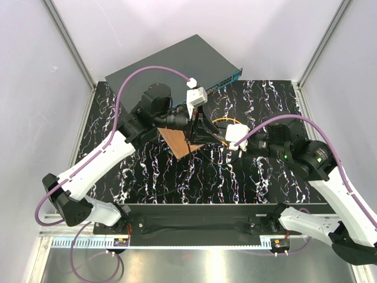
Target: Insert the plug into the switch port
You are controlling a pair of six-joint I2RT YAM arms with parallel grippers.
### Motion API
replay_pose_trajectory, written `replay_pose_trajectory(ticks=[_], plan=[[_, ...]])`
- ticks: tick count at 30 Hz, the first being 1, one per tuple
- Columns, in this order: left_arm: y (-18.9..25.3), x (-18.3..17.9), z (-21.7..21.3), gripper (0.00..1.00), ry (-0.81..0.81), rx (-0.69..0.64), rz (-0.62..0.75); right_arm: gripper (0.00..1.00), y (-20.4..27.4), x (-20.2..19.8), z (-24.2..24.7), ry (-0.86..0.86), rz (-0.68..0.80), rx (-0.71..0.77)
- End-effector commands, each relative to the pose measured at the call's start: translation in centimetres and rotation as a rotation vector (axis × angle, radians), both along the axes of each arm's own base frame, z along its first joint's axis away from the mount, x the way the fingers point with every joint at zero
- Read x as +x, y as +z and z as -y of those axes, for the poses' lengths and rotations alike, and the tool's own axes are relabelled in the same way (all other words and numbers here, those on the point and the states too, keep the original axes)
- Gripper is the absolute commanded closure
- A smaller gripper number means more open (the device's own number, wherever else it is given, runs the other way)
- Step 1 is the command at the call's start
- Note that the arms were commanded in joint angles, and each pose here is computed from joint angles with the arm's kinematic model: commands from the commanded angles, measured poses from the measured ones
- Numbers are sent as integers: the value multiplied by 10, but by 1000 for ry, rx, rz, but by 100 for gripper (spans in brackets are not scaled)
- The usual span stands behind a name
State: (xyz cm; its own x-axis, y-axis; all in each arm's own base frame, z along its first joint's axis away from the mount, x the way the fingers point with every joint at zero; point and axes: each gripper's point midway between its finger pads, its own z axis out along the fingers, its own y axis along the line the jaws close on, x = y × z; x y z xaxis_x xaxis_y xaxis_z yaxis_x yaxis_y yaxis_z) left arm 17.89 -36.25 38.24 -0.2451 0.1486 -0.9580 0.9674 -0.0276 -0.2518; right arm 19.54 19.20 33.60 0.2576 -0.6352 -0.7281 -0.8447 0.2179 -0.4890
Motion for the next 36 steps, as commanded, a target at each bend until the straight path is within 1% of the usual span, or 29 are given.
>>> replay_pose_trajectory(ticks=[1,6,8,10,11,12,13,15,16,17,18,19,20,21,22,23,24,25,26,28,29,30,31,33,34,36], plan=[[1,1,2,56,3,-5,4,100,21,-4,-6,21,29,58],[1,0,2,58,5,-4,5,100,22,-5,-7,26,23,65],[1,1,2,64,9,-6,8,100,22,-6,-8,29,17,71],[1,2,3,70,12,-6,1,100,23,-7,-7,31,15,71],[1,2,4,79,12,-7,-2,100,24,-7,-8,33,16,78],[2,1,4,82,13,-9,-14,100,24,-7,-9,36,14,77],[3,2,4,91,14,-12,-19,100,24,-7,-9,38,15,78],[4,1,4,100,19,-18,-50,100,24,-7,-10,40,18,79],[5,0,5,100,19,-20,-66,99,25,-7,-10,37,17,81],[5,0,6,100,25,-24,-98,92,23,-4,-9,20,16,76],[7,-2,5,100,27,-29,-120,90,23,-2,-8,5,14,77],[4,-1,6,100,33,-32,-142,83,23,0,-8,-6,16,82],[4,-3,7,100,41,-34,-199,69,22,3,-5,-28,21,79],[5,-4,7,100,44,-41,-226,58,22,4,-4,-40,26,80],[3,-2,7,100,58,-49,-250,49,23,6,-4,-52,30,87],[4,-2,7,100,74,-54,-319,38,24,9,0,-79,40,92],[3,1,6,100,95,-61,-355,19,27,10,1,-96,47,110],[3,7,7,100,120,-82,-376,17,28,12,2,-110,54,113],[5,10,7,100,145,-89,-453,16,31,11,3,-109,60,120],[10,23,7,100,191,-135,-512,20,33,10,1,-106,53,129],[9,26,7,100,208,-144,-593,23,33,10,1,-100,50,132],[11,31,7,100,224,-159,-618,26,32,9,-1,-88,53,127],[14,35,9,100,239,-178,-656,30,31,7,-2,-68,51,126],[17,40,9,100,259,-193,-667,35,26,5,-4,-44,48,104],[15,42,10,100,267,-193,-685,39,24,3,-5,-27,45,99],[12,44,10,100,273,-192,-702,42,22,4,-6,-19,56,94]])
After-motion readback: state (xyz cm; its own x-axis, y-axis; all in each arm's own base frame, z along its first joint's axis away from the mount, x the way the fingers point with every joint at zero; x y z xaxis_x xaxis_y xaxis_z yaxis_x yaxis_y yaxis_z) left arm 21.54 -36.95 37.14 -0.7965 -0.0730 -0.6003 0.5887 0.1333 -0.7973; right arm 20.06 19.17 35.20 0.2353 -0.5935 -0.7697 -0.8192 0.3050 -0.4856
